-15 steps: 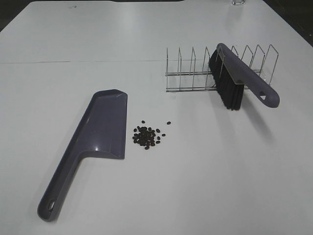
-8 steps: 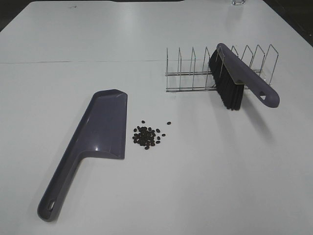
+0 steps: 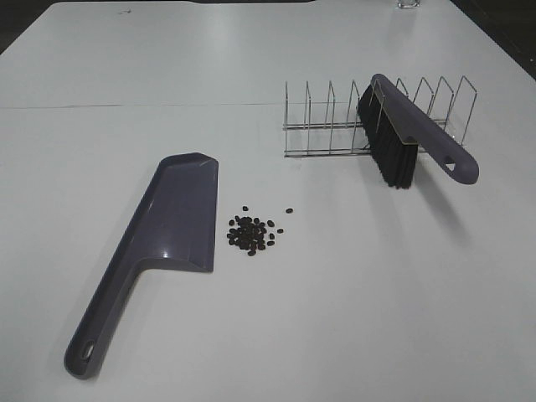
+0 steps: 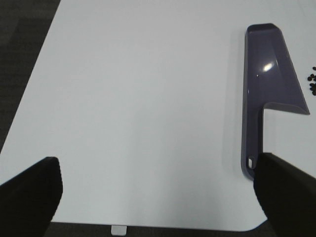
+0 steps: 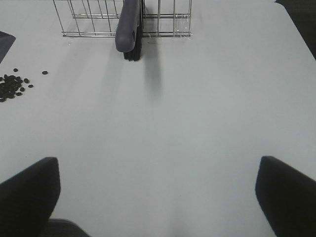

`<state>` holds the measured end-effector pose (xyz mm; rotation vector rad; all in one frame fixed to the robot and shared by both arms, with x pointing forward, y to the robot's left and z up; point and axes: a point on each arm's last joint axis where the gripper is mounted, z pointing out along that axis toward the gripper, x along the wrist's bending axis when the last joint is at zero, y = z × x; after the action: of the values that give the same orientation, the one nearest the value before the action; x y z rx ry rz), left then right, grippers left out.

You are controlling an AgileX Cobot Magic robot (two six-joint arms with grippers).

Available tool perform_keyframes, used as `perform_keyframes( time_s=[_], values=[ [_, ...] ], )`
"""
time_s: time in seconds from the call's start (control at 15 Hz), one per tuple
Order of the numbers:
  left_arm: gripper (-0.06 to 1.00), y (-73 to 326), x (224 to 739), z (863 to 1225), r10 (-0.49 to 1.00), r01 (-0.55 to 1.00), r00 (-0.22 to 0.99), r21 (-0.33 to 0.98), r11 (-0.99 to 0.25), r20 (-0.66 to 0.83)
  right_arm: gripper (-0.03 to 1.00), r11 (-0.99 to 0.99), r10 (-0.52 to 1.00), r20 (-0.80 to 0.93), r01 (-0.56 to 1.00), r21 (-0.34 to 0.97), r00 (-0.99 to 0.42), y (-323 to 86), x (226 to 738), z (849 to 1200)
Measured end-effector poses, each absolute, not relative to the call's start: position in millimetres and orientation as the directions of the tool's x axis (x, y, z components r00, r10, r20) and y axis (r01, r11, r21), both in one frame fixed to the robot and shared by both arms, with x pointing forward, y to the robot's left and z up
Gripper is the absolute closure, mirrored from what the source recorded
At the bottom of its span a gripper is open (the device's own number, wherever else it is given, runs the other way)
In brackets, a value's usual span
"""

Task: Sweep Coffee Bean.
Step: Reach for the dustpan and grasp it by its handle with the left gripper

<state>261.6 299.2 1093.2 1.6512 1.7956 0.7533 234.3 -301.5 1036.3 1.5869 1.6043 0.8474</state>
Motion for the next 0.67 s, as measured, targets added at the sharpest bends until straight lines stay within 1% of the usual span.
perform_keyframes(
  time_s=[0.27, 0.4, 0.47, 0.53, 0.67],
  values=[
    [-0.03, 297, 297, 1095, 0.993, 0.777, -0.053, 0.62, 0.105, -0.102, -0.02, 0.028, 0.999, -0.041, 0.53, 0.848, 0.012, -302, 234, 1036],
    [-0.03, 297, 303, 1093, 0.992, 0.796, -0.054, 0.596, 0.11, -0.11, -0.02, 0.028, 0.999, -0.041, 0.53, 0.848, 0.012, -302, 234, 1036],
    [-0.03, 299, 311, 1095, 0.993, 0.816, -0.06, 0.568, 0.107, -0.1, -0.02, 0.028, 0.999, -0.041, 0.53, 0.848, 0.012, -302, 234, 1036],
    [-0.03, 299, 311, 1095, 0.993, 0.816, -0.06, 0.568, 0.107, -0.1, -0.02, 0.028, 0.999, -0.041, 0.53, 0.848, 0.012, -302, 234, 1036],
    [-0.03, 304, 330, 1091, 0.997, 0.864, -0.062, 0.497, 0.075, -0.043, -0.02, 0.028, 0.999, -0.041, 0.53, 0.848, 0.012, -302, 234, 1036]
  ],
)
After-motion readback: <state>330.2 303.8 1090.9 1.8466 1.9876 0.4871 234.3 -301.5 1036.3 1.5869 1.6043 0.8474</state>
